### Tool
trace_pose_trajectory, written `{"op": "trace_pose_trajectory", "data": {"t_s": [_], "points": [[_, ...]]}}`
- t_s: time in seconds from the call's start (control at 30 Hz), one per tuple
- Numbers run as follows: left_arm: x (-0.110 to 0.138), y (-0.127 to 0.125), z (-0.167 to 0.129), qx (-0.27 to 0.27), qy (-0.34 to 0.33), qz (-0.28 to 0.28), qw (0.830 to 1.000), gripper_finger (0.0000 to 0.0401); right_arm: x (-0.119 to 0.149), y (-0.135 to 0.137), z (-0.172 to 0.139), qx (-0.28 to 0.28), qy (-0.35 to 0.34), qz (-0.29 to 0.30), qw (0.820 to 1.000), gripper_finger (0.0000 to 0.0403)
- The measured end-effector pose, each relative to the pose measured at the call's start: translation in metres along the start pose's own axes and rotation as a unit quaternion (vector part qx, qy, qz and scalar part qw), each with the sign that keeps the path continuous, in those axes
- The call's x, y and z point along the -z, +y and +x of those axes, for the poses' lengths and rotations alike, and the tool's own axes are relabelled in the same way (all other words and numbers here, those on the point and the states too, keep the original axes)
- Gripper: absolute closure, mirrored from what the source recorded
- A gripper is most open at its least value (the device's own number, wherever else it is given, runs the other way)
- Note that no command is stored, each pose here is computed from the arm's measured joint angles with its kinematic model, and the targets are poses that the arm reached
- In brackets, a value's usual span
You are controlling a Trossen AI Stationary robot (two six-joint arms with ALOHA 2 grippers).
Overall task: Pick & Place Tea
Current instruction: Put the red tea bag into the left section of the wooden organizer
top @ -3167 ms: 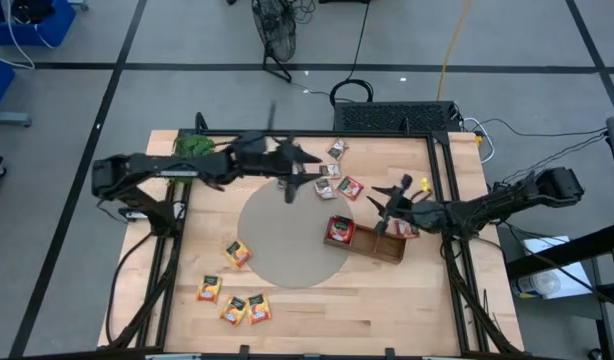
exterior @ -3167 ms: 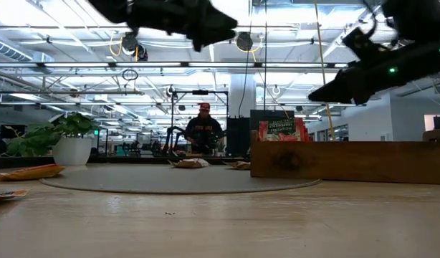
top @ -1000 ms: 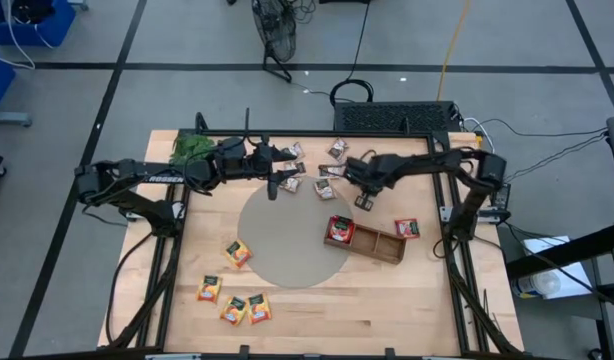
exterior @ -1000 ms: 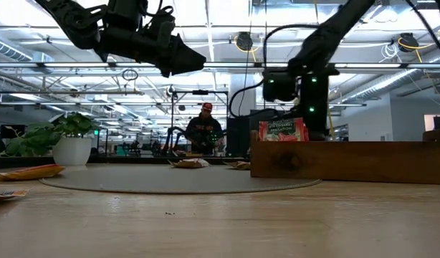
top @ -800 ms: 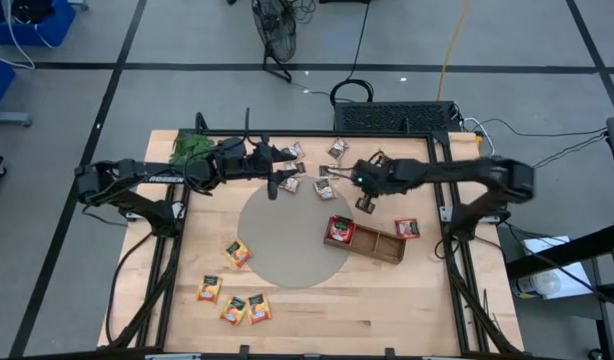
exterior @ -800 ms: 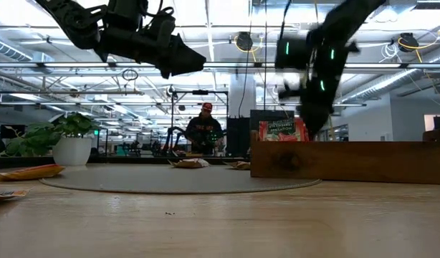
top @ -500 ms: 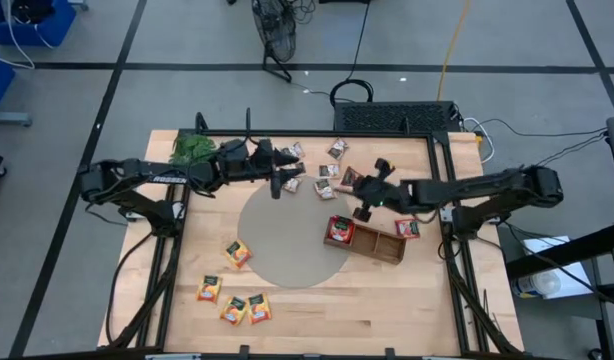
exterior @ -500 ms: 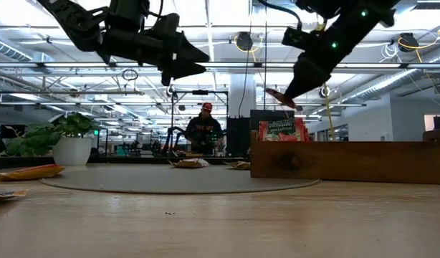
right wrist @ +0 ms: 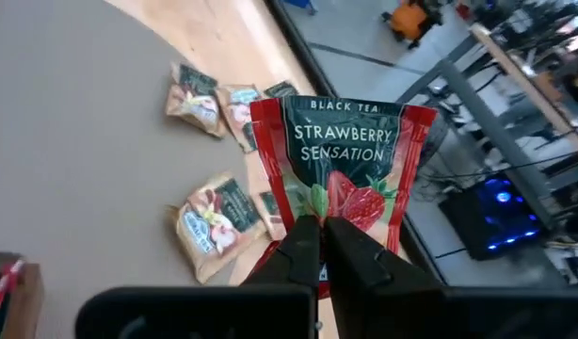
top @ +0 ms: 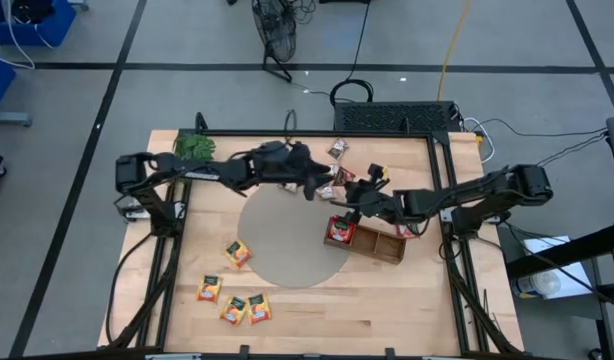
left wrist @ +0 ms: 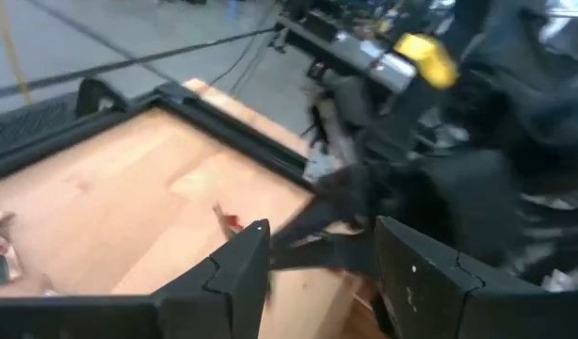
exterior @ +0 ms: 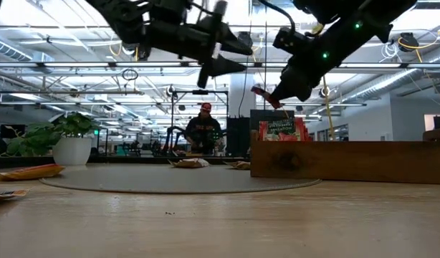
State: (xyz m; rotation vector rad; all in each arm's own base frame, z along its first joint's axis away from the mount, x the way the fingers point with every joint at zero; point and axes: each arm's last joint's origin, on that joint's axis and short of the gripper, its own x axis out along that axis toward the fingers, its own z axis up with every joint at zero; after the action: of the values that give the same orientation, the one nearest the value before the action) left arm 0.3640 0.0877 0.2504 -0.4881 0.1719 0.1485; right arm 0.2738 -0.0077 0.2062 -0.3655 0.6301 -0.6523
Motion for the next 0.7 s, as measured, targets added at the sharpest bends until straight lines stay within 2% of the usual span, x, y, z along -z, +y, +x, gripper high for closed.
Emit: {"op": "trace_pose_trajectory", "data": {"t_s": [0.07, 0.17, 0.7], "points": [[0.003, 0.003, 0.005, -0.024, 0.023, -0.012, 0.999, 0.0210, -0.004, 0.002, -0.004, 0.011, -0.015, 0.002, 1.000, 0.0403], [0.001, 0.004, 0.010, -0.037, 0.022, -0.013, 0.999, 0.0210, -0.009, 0.004, -0.009, 0.006, -0.038, -0.001, 0.999, 0.0403], [0.004, -0.005, 0.012, -0.037, 0.018, -0.012, 0.999, 0.0211, -0.018, 0.005, -0.012, 0.008, -0.076, -0.002, 0.997, 0.0403]]}}
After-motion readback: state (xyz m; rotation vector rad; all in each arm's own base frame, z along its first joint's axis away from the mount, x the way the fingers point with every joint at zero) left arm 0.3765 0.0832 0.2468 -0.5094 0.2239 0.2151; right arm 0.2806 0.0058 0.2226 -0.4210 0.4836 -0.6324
